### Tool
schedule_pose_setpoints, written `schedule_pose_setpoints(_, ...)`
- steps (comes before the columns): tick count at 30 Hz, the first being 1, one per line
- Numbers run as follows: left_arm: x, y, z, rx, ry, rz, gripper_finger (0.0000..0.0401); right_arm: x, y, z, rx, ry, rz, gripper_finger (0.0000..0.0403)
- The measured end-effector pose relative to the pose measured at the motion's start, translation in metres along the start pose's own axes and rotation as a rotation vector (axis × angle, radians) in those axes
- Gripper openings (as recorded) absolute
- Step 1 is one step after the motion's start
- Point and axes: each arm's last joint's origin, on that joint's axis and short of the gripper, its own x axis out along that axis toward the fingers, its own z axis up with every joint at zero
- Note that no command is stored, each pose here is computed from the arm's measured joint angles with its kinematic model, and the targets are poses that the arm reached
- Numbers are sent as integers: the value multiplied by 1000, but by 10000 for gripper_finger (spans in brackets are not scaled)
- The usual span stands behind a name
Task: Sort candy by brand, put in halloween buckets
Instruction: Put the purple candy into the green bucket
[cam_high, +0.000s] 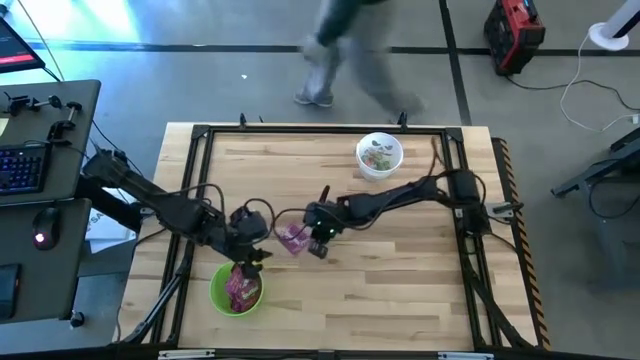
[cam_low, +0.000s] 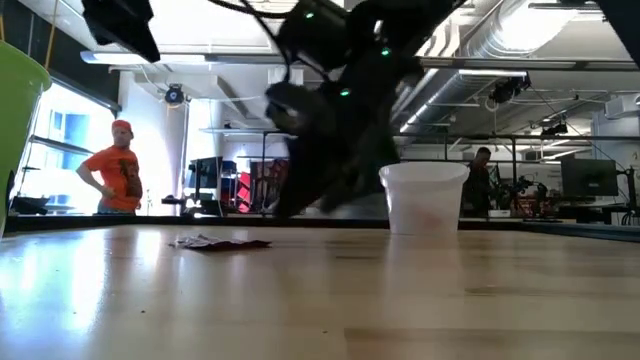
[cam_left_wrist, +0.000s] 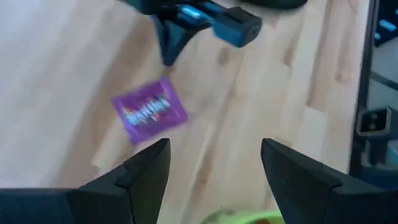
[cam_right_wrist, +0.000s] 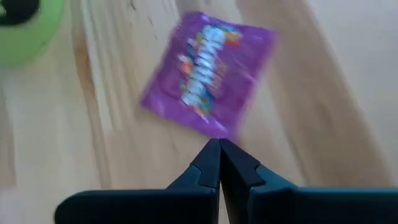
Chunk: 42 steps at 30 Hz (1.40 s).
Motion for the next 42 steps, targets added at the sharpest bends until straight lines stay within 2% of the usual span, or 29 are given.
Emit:
schedule_pose_setpoints(4, 1, 6, 6, 1, -52, 55, 243, -35, -3, -3, 3, -50, -6, 0)
schedule_pose_setpoints(6, 11, 9, 9, -9, -3, 65, 243, -56, -5, -11, 14, -71, -33, 0)
schedule_pose_setpoints(10, 50, 20, 8, -7, 146, 106, 243, -99, -10, -41, 100, -93, -92, 0)
schedule_pose_setpoints(12, 71, 29, 15, -60, 168, 116, 243, -118, -13, -58, 176, -113, -77, 0)
schedule_pose_setpoints(15, 103, 49, 28, -199, 238, 100, 243, -134, -17, -87, 298, -112, -53, 0)
schedule_pose_setpoints(20, 143, 80, 39, -353, 383, 44, 243, -141, -19, -129, 434, -114, -21, 0)
schedule_pose_setpoints(23, 156, 92, 36, -453, 451, 72, 243, -136, -17, -148, 495, -107, -1, 0)
schedule_pose_setpoints(27, 167, 95, 31, -374, 479, 87, 243, -130, -11, -162, 544, -143, 20, 0)
schedule_pose_setpoints(32, 177, 96, 28, -331, 488, 79, 249, -130, -4, -164, 560, -229, 26, 0)
schedule_pose_setpoints(42, 177, 98, 38, -315, 420, 50, 315, -131, -2, -160, 566, -272, 46, 0)
